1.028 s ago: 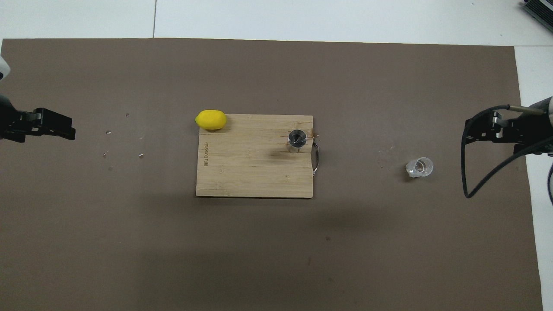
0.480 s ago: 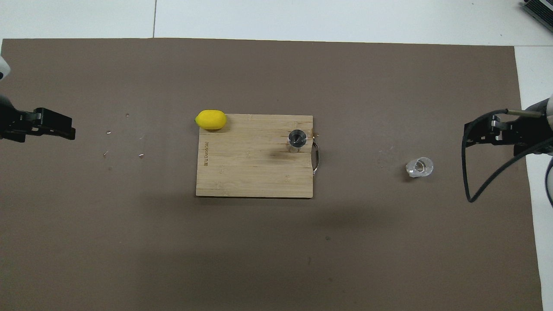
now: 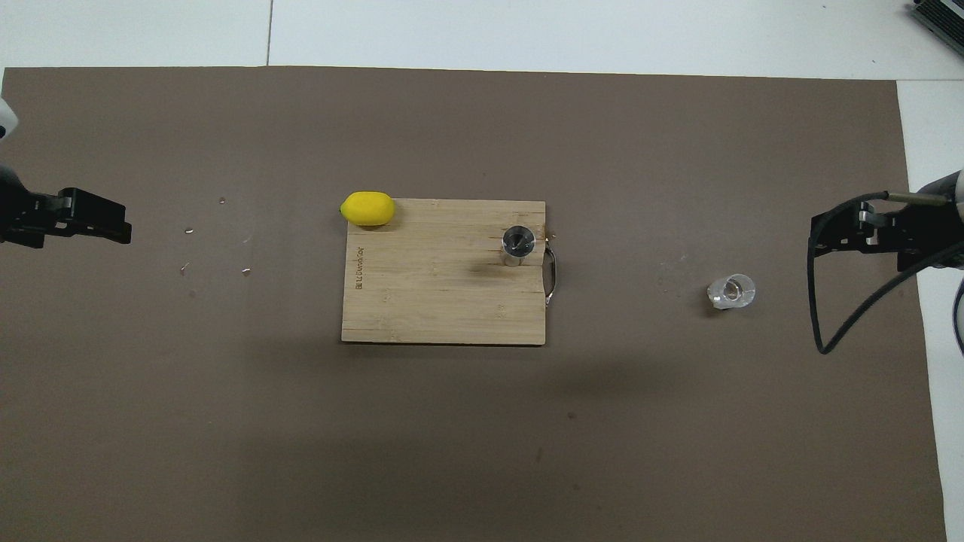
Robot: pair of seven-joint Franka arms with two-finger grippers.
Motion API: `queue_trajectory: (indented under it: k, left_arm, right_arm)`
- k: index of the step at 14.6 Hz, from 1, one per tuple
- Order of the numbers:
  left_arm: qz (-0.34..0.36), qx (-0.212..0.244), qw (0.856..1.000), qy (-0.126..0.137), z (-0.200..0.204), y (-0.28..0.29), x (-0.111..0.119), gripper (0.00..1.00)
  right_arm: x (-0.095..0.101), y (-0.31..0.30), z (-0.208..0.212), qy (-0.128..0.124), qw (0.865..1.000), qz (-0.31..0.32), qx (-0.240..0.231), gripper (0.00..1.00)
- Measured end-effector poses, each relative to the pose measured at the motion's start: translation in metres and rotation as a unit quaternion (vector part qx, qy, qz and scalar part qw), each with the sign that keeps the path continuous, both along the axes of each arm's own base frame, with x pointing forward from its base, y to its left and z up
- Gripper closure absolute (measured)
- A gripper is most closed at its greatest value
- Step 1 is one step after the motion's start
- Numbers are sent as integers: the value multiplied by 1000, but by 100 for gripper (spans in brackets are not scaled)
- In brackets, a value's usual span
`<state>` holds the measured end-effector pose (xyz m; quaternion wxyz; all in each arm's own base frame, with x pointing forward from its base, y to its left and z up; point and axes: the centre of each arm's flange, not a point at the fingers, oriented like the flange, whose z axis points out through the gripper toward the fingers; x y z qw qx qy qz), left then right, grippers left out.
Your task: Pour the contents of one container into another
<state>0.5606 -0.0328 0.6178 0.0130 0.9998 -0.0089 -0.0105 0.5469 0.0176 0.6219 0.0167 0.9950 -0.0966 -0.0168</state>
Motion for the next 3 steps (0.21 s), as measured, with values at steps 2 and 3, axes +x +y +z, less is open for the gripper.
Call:
queue_trajectory:
  k: [2,3]
  left_arm:
    - [0,0,1000,0,0,0,0,0]
    - [0,0,1000,0,0,0,0,0]
  right_arm:
    - [0,0,0,0,1000,0,0,0]
    - [0,1,0,0,1000,1,1,0]
